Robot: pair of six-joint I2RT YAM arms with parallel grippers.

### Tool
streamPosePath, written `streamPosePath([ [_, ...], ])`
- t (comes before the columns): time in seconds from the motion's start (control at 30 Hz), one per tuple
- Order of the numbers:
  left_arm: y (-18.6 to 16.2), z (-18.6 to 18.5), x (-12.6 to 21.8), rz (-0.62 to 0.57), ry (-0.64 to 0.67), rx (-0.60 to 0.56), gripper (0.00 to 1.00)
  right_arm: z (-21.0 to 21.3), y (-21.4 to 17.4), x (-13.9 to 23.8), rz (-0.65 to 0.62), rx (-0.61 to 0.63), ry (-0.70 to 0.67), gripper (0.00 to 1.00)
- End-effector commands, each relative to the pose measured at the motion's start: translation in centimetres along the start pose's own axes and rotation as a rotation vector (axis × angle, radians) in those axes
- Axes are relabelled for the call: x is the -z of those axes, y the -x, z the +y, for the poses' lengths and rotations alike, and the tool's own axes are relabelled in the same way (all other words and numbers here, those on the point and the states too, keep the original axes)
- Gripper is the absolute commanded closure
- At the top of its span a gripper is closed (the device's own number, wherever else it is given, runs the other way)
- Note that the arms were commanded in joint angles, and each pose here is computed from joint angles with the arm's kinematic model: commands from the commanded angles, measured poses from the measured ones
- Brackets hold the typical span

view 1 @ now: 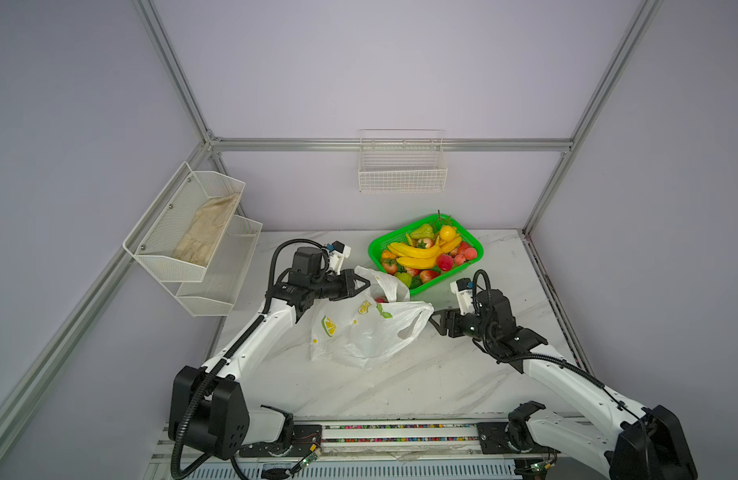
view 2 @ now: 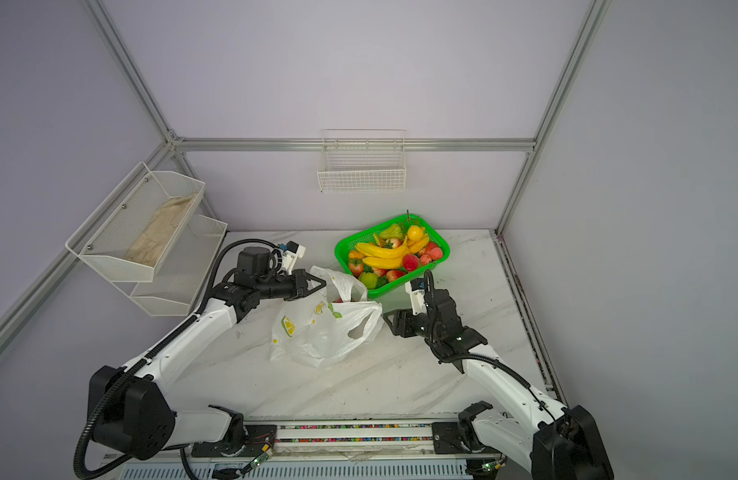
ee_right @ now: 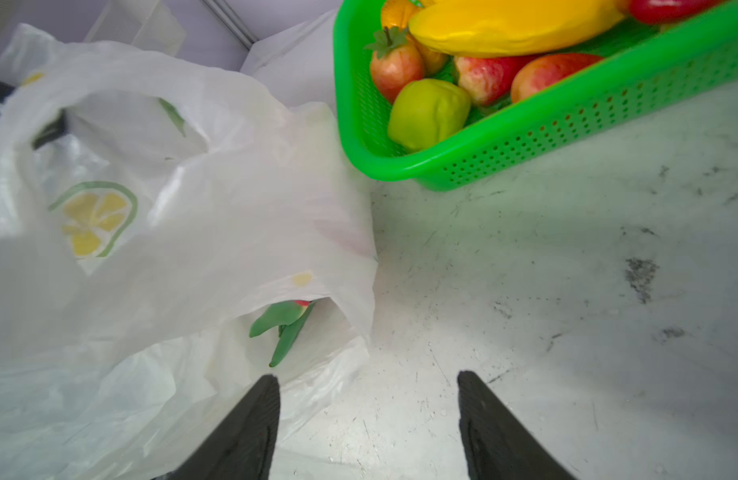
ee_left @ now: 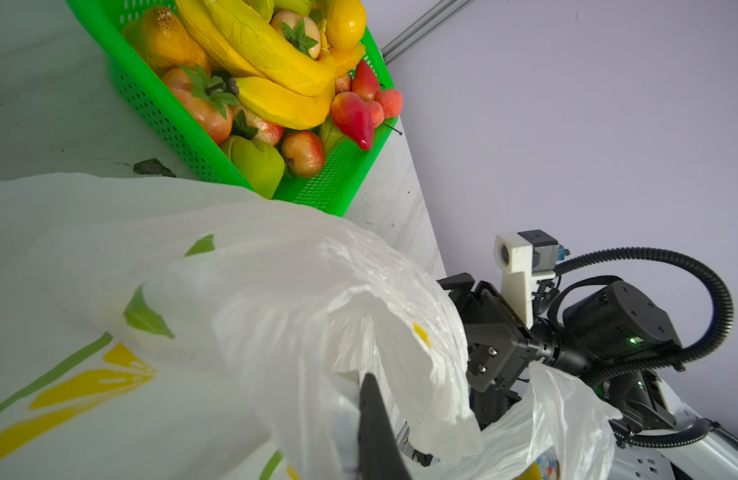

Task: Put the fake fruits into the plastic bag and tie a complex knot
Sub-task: 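Withdraw the right gripper from the bag while left gripper lifts bag handle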

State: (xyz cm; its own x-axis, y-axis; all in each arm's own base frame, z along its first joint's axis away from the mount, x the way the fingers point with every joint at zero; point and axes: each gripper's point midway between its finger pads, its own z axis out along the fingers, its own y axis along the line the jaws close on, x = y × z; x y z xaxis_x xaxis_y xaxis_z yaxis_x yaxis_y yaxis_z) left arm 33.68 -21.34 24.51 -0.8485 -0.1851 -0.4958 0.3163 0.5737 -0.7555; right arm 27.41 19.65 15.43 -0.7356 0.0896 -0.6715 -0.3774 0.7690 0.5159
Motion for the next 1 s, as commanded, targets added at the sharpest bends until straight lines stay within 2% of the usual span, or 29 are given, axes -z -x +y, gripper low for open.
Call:
streamPosePath([
  [0.0, -0.3, 0.1, 0.5, -0.017, -0.005, -0.024, 1.00, -0.5, 0.2, -0.7, -0.021, -0.006, -0.001, 0.34],
  [0.1, -0.3, 0.0, 0.4, -0.012, -0.010, -0.016, 1.00, 1.6, -0.5, -1.9, 0.000, -0.043, 0.160, 0.35],
  [0.2, -0.3, 0.1, 0.5, -0.019, -0.002, -0.019, 1.00, 2.2, -0.4, -2.8, 0.011, -0.062, 0.205, 0.33],
  [0.3, -0.2, -0.2, 0.7, -0.024, -0.008, -0.025, 1.00, 1.4, -0.6, -3.7, -0.012, -0.088, 0.192, 0.34],
  [0.37, -0.2, -0.2, 0.7, -0.025, -0.009, -0.025, 1.00, 1.4, -1.0, -4.7, -0.004, -0.104, 0.216, 0.40],
  [0.53, -0.1, -0.1, 0.9, -0.040, 0.003, -0.030, 1.00, 2.6, -2.2, -6.6, 0.036, -0.128, 0.293, 0.66],
  [0.67, 0.0, -0.3, 1.2, -0.047, 0.007, -0.040, 1.00, 2.6, -1.9, -6.4, 0.031, -0.111, 0.274, 0.87],
  [0.73, 0.1, -0.6, 1.6, -0.058, 0.007, -0.053, 1.00, 3.1, -1.1, -5.9, 0.008, -0.096, 0.280, 0.94],
  [0.8, 0.5, -0.5, 2.1, -0.084, 0.025, -0.066, 1.00, 4.6, 0.1, -5.0, -0.025, -0.075, 0.331, 0.98],
  [0.97, 2.1, -0.2, 4.1, -0.155, 0.047, -0.057, 1.00, 9.4, 2.4, -2.6, -0.098, -0.024, 0.464, 0.99],
])
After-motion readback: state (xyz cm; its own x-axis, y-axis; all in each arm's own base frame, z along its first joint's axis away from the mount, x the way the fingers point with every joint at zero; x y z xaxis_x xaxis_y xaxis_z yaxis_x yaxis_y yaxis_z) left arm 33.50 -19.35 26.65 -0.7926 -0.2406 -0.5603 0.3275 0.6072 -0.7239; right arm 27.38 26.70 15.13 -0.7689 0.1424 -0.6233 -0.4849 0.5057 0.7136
